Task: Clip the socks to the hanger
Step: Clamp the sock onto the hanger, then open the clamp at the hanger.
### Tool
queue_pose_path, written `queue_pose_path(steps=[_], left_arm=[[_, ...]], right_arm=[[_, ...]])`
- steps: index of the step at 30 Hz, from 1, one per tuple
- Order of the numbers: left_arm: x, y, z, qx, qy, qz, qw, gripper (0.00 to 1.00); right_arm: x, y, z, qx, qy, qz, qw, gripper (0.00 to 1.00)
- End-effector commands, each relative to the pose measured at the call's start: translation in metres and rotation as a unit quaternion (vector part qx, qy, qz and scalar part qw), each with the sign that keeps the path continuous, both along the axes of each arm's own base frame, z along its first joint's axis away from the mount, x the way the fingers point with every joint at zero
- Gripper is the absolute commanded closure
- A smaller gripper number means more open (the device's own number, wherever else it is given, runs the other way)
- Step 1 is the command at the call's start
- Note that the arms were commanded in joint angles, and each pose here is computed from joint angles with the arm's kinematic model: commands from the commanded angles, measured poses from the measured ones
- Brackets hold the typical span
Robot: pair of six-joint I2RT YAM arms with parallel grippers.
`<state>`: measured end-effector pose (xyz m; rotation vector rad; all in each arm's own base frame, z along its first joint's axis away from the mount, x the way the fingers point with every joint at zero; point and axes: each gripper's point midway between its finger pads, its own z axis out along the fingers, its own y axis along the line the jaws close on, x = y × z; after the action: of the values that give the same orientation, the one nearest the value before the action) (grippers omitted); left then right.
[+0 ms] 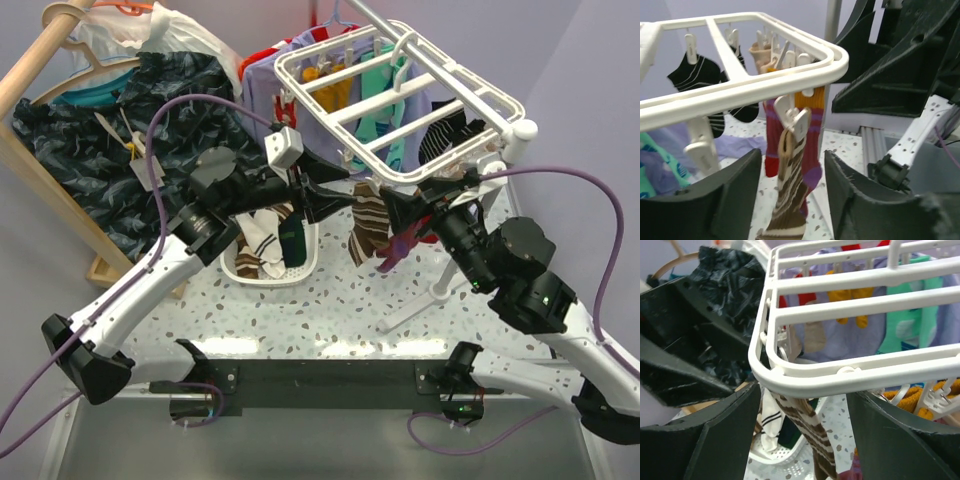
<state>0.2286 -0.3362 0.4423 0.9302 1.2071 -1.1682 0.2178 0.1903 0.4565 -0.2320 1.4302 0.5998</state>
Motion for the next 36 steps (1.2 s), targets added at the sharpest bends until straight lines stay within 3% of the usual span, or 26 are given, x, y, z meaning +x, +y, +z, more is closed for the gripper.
queue_pose_path(steps=[1, 3, 7, 18, 28, 36], left_arm=[[0.004, 0.025, 0.013, -0.008, -0.037, 0.076, 0.996, 0.37], [0.013, 0.036, 0.010, -0.009, -0.040, 0.122, 0.992, 0.31], [0.028, 0.049, 0.007, -0.022, -0.042, 0.179, 0.983, 0.29], [0.040, 0.024, -0.003, -0.070, -0.033, 0.199, 0.977, 0.21], [0.053, 0.015, 0.000, -0.102, -0.080, 0.262, 0.956, 0.22], [0.063, 0.000, -0.004, -0.092, -0.128, 0.292, 0.943, 0.26]], right_arm=[[0.009, -0.032, 0.000, 0.016, 0.007, -0.084, 0.996, 0.26], [0.011, -0.042, -0.001, 0.022, 0.011, -0.109, 0.994, 0.25], [0.012, -0.052, -0.002, 0.029, 0.012, -0.129, 0.991, 0.24], [0.012, -0.050, -0.001, 0.028, 0.011, -0.128, 0.991, 0.23], [0.012, -0.048, 0.000, 0.028, 0.009, -0.121, 0.992, 0.23], [0.011, -0.049, 0.003, 0.032, 0.007, -0.121, 0.992, 0.23]])
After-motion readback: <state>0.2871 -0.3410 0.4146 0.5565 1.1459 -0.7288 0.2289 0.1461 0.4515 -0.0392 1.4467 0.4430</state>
